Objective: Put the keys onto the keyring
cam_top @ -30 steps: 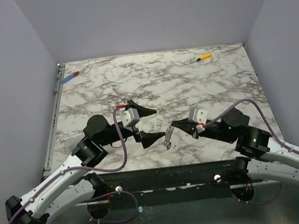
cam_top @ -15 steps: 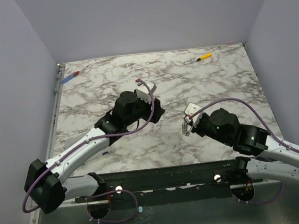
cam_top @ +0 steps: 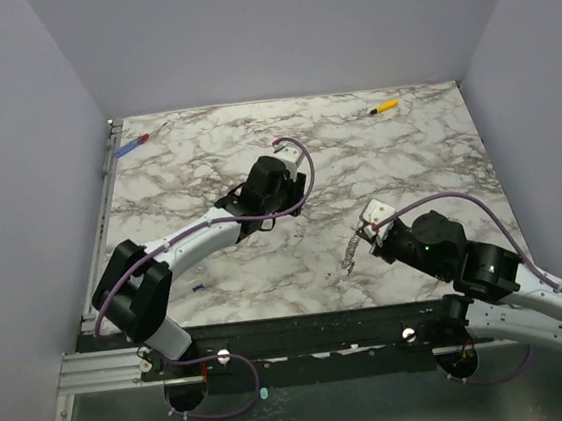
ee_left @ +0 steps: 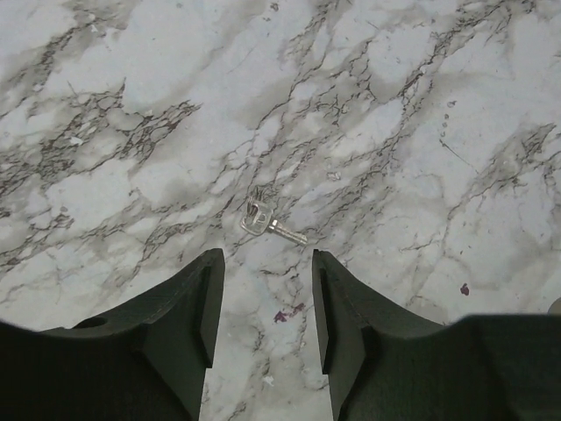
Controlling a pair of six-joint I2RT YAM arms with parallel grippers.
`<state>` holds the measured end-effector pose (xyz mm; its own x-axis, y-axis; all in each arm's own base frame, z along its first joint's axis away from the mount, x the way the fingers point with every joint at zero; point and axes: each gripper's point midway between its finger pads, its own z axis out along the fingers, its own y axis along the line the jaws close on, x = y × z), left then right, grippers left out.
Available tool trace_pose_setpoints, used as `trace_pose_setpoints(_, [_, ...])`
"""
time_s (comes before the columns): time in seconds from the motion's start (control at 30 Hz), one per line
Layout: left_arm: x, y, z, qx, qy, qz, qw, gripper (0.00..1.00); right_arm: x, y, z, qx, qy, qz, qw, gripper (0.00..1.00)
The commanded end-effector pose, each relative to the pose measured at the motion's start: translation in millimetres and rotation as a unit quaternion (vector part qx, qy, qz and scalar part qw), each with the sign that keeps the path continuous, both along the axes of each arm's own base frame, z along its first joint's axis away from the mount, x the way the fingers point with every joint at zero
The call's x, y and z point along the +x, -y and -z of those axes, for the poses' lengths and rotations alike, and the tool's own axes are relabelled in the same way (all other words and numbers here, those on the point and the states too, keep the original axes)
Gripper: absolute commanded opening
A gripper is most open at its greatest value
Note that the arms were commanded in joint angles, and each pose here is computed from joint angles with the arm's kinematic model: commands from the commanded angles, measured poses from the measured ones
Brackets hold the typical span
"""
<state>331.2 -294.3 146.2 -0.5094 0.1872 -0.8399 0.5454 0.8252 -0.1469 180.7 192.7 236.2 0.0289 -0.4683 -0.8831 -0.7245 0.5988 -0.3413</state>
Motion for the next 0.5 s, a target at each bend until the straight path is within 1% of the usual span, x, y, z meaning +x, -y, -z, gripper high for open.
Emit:
trace_pose_setpoints(0.0, [18.1,23.8,15.1,-0.008,-0.014,0.027,1.0,0.49,-5.1,-6.7,11.2,0.003,-0.006,-0.024,1.0,0.01])
trace_pose_setpoints(0.17, [30.7,39.2,38.9,0.01,-0.029,0.048,0.998,0.44,-7.1,-2.2,3.6,0.013,0.002,-0.023,1.0,0.01])
trace_pose_setpoints(0.37, [37.3,40.4,62.9,0.032,-0.044,0.045,0.998,0.38,-6.9,-1.0,3.7,0.012,0.005,-0.022,1.0,0.01])
trace_pose_setpoints(0.47, [39.5,38.9,73.4,0.046,-0.05,0.042,0.997,0.38,-7.2,-2.3,3.0,0.014,0.006,-0.026,1.0,0.01])
